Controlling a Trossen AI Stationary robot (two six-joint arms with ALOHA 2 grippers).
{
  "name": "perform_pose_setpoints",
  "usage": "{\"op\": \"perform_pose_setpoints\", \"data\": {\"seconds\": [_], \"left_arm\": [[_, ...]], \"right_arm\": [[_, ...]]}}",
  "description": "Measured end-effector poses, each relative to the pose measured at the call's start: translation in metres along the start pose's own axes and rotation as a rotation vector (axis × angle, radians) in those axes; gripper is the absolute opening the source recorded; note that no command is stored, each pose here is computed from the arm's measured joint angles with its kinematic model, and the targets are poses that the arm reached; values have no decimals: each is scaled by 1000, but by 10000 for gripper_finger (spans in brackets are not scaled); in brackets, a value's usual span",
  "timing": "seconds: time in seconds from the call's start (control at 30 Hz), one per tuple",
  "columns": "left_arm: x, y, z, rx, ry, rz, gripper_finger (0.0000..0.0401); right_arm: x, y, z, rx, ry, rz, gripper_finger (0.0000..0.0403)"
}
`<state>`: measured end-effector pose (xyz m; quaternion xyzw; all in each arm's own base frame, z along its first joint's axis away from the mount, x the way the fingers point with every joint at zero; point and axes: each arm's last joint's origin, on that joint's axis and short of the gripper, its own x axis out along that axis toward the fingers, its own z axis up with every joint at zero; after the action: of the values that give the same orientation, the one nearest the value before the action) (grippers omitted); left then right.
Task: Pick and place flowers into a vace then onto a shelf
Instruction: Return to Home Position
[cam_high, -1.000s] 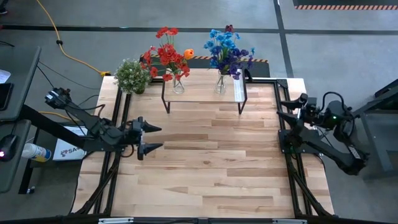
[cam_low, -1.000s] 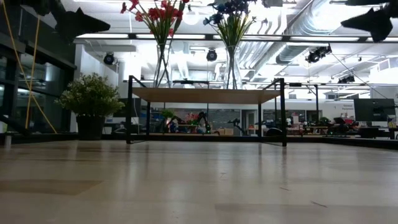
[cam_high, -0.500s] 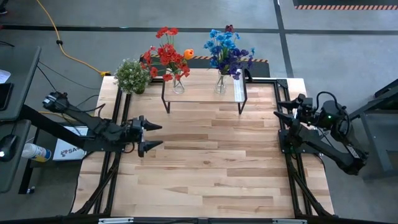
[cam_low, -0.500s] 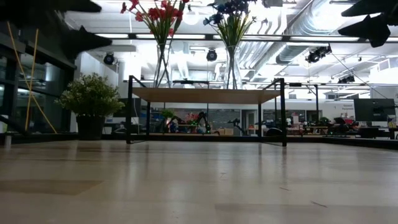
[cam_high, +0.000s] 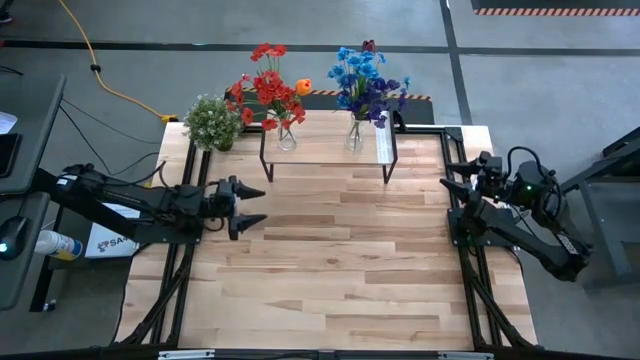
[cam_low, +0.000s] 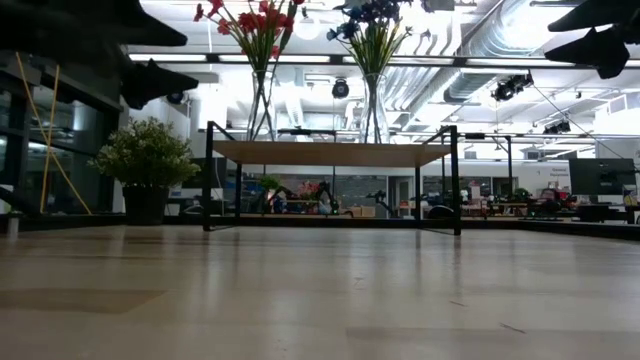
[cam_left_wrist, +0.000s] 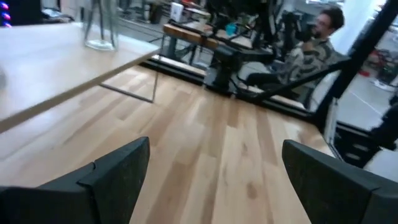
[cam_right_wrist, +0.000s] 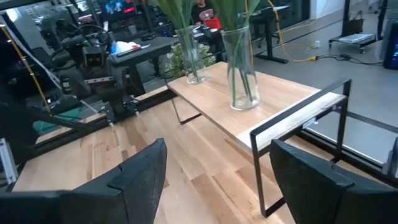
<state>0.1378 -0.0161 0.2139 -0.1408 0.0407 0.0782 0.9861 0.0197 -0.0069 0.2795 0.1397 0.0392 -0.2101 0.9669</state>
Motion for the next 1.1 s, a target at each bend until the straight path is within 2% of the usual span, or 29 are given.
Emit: {"op": "perform_pose_setpoints", "data": {"seconds": [0.17, 0.33, 0.6, 0.73, 0.83, 1.1], "left_arm": [[-1, 1, 3, 21, -40, 46, 397], [-7, 0, 11, 36, -103, 14, 397], [-10, -1, 9, 34, -105, -14, 397], [-10, -4, 6, 18, -97, 36, 397], [-11, -8, 5, 12, -107, 55, 397], [-13, -21, -2, -2, -118, 138, 397]], "right_arm": [[7, -3, -3, 21, -22, -11, 271], [33, -8, -17, 36, -74, 111, 273], [56, -17, -39, 93, -97, 162, 273], [67, -22, -55, 135, -82, 181, 272], [72, -24, -59, 137, -127, 206, 271], [76, -24, -67, 162, -105, 226, 271]]}}
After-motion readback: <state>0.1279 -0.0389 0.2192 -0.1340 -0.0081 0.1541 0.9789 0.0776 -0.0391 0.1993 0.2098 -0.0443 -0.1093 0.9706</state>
